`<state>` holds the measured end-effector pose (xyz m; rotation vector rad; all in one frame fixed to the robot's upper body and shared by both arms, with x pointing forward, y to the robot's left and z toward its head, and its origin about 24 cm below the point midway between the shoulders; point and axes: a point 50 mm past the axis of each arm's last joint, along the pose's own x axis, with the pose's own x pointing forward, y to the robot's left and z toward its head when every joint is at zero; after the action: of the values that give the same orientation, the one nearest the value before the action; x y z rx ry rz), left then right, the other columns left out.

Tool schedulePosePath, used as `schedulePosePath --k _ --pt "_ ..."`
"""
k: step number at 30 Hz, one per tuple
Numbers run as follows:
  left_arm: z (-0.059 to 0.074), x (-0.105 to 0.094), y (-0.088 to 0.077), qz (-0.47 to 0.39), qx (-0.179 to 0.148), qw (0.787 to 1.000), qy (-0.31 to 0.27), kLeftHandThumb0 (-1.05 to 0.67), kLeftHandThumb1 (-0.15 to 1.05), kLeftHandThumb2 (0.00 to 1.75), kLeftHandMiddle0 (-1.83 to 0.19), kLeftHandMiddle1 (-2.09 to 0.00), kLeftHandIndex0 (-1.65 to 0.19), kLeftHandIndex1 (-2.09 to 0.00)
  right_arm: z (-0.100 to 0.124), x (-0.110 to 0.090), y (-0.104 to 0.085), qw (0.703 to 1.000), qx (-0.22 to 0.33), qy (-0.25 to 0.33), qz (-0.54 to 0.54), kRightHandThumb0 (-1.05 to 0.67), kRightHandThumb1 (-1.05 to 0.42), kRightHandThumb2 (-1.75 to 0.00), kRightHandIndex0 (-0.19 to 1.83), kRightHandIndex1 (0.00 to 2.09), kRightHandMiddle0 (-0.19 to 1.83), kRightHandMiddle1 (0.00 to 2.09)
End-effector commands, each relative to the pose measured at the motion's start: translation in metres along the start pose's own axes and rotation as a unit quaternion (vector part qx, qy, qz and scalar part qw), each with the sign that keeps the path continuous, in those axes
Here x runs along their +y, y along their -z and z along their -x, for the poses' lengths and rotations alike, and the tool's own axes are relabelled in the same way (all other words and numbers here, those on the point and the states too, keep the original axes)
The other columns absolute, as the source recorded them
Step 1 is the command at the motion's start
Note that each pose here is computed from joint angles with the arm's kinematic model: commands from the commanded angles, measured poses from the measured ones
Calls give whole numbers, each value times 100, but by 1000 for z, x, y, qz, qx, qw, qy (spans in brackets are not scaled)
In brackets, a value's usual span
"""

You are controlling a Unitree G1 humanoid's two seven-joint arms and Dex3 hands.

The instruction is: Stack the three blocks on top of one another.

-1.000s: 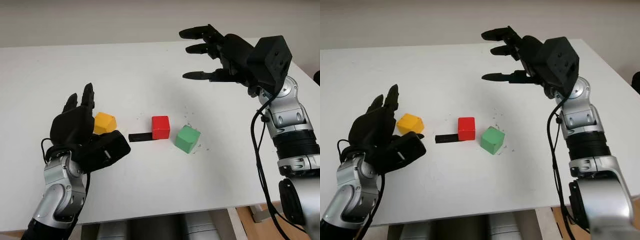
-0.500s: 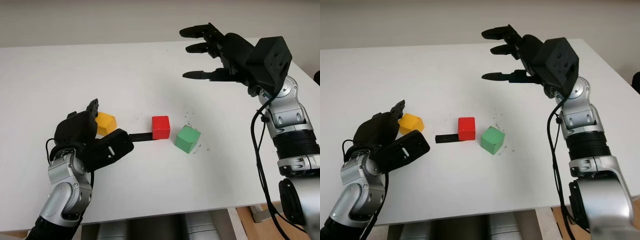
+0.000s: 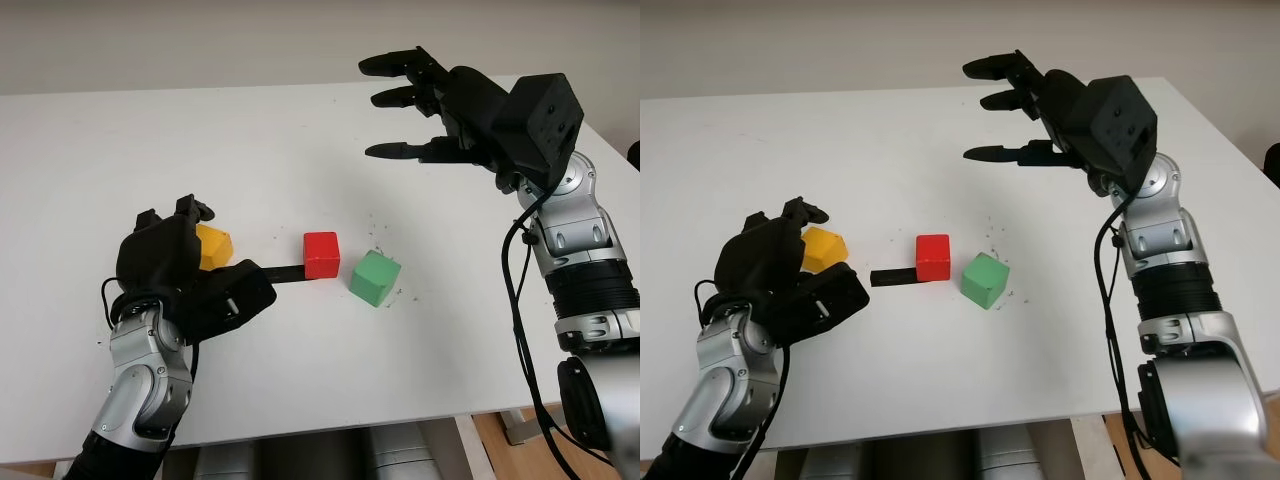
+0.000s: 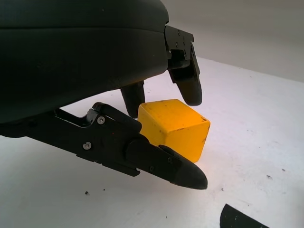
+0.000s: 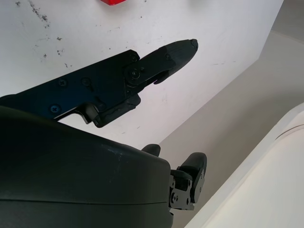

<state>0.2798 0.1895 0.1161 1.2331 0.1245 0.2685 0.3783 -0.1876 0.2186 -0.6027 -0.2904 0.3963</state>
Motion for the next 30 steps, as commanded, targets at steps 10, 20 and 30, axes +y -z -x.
schedulePosePath --k 10,20,30 --pt "-2 -9 9 8 2 999 -33 -15 100 5 -25 -186 -25 -120 3 -4 -6 1000 -11 7 5 -59 -89 -6 -3 82 -5 80" --pt "-5 -13 13 8 3 1000 -30 -7 94 5 -35 -148 -37 -109 3 -5 -6 1000 -11 11 6 -57 -90 -6 -3 82 -6 82" --pt "-10 -15 14 56 -28 997 51 -7 96 6 -43 -132 -46 -101 3 -4 -6 1000 -11 10 0 -56 -91 -5 -3 80 -6 83"
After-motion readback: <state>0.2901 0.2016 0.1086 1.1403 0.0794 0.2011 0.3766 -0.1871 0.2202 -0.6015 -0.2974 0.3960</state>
